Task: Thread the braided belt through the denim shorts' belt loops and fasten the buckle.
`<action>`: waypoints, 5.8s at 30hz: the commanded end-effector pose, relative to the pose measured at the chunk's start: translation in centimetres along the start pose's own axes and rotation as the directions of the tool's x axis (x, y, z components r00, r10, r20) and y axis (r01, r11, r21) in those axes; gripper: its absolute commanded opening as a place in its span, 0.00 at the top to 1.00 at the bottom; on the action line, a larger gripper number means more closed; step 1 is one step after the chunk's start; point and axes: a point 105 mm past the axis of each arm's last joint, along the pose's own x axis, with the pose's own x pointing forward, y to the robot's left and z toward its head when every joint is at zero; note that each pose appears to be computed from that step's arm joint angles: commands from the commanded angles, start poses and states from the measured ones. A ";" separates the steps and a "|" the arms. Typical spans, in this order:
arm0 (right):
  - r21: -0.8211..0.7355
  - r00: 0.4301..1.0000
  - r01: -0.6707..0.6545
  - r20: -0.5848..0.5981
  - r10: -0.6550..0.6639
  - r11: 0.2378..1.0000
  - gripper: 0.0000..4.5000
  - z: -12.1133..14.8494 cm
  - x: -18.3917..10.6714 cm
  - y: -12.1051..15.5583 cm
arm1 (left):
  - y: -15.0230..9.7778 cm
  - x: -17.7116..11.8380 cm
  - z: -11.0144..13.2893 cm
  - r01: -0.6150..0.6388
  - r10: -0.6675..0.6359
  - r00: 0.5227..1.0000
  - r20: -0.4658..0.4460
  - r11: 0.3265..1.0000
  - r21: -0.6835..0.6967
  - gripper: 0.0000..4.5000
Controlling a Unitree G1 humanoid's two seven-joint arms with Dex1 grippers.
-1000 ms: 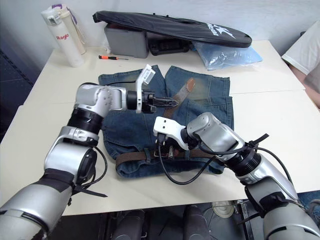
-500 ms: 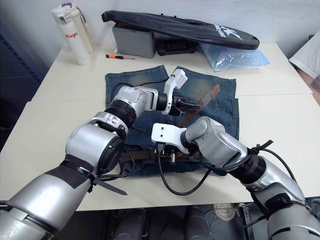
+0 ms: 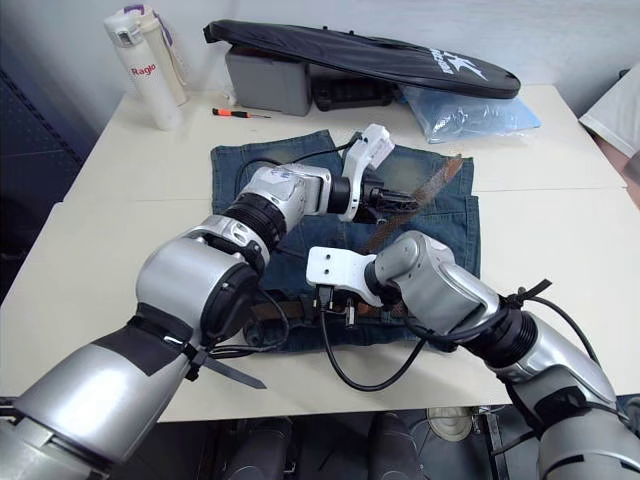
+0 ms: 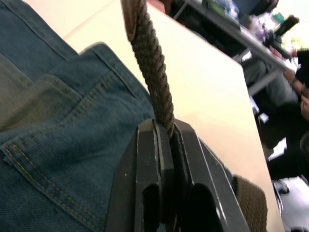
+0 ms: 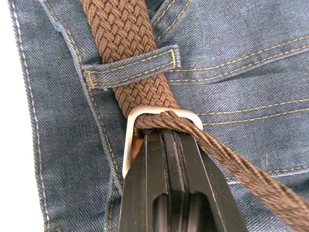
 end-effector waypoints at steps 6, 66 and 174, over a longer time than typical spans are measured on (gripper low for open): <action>0.223 0.993 -0.104 0.081 0.088 0.969 0.99 -1.3 1.4 1.1 | 2.8 -5.1 -0.5 -0.003 0.011 0.998 -0.064 0.991 0.130 1.00; 0.174 0.849 0.407 0.291 -0.442 0.897 0.20 -0.2 -6.1 -3.3 | 0.7 -15.2 -6.4 0.270 0.146 0.894 -0.423 0.579 0.769 1.00; -0.029 0.912 0.390 0.148 -0.382 0.920 0.01 -4.0 -4.5 -0.6 | 1.1 -13.2 -5.2 0.231 0.143 0.911 -0.387 0.599 0.766 1.00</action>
